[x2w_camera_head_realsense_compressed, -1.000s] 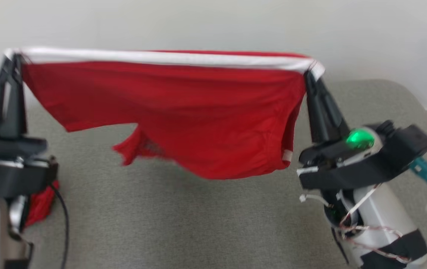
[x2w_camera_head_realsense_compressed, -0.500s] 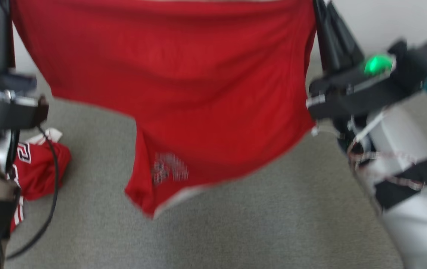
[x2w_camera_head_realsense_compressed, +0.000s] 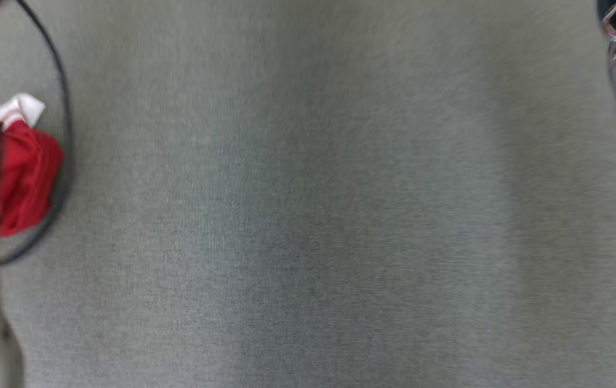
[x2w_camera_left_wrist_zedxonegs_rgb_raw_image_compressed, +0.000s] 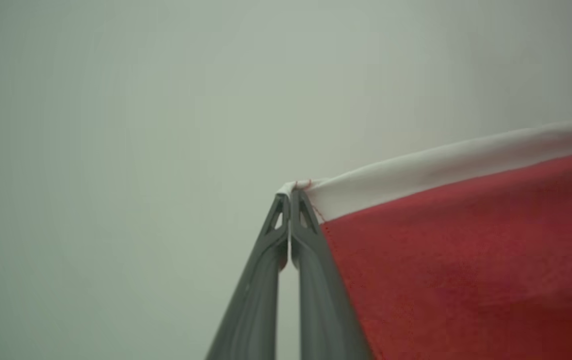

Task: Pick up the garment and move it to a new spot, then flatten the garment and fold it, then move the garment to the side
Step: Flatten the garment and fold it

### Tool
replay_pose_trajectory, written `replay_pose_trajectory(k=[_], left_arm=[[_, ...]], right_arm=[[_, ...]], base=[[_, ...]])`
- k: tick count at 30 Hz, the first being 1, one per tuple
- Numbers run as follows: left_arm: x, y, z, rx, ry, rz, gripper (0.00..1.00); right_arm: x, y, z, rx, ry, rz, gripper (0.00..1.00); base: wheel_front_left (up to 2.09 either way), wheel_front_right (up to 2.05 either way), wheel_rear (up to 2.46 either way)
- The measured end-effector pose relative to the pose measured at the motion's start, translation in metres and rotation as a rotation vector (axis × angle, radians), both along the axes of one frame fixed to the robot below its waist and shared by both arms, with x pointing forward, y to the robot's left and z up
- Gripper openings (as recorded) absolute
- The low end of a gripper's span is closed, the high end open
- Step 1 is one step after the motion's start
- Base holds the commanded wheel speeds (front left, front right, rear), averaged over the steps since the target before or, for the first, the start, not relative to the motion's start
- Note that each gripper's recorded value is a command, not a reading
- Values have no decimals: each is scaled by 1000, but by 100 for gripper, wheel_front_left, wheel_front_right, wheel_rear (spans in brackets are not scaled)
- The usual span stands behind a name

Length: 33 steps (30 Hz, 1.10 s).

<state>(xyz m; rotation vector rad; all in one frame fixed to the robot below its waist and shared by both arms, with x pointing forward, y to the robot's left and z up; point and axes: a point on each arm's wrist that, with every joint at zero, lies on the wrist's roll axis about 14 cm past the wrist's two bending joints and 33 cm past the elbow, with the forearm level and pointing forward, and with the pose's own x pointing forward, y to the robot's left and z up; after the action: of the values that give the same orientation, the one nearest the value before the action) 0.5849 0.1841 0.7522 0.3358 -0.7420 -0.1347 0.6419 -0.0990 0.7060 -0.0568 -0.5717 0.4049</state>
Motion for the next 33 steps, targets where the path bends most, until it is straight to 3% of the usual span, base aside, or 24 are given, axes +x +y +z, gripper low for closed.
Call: replay_pose_trajectory(k=[5, 11, 19, 33], left_arm=[[10, 5, -92, -55, 219, 3, 0], [-18, 9, -173, -169, 427, 22, 0], [-79, 14, -246, -297, 638, 64, 0], [-211, 28, -307, -417, 851, 163, 0]], right_arm=[[7, 18, -101, -43, 205, 44, 0], [-32, 18, -178, -46, 386, 81, 0], [-114, 12, -240, -10, 594, 104, 0], [-257, 4, -284, -51, 820, 121, 0]], base=[[0, 0, 0], [0, 0, 0], [0, 0, 0], [0, 0, 0]])
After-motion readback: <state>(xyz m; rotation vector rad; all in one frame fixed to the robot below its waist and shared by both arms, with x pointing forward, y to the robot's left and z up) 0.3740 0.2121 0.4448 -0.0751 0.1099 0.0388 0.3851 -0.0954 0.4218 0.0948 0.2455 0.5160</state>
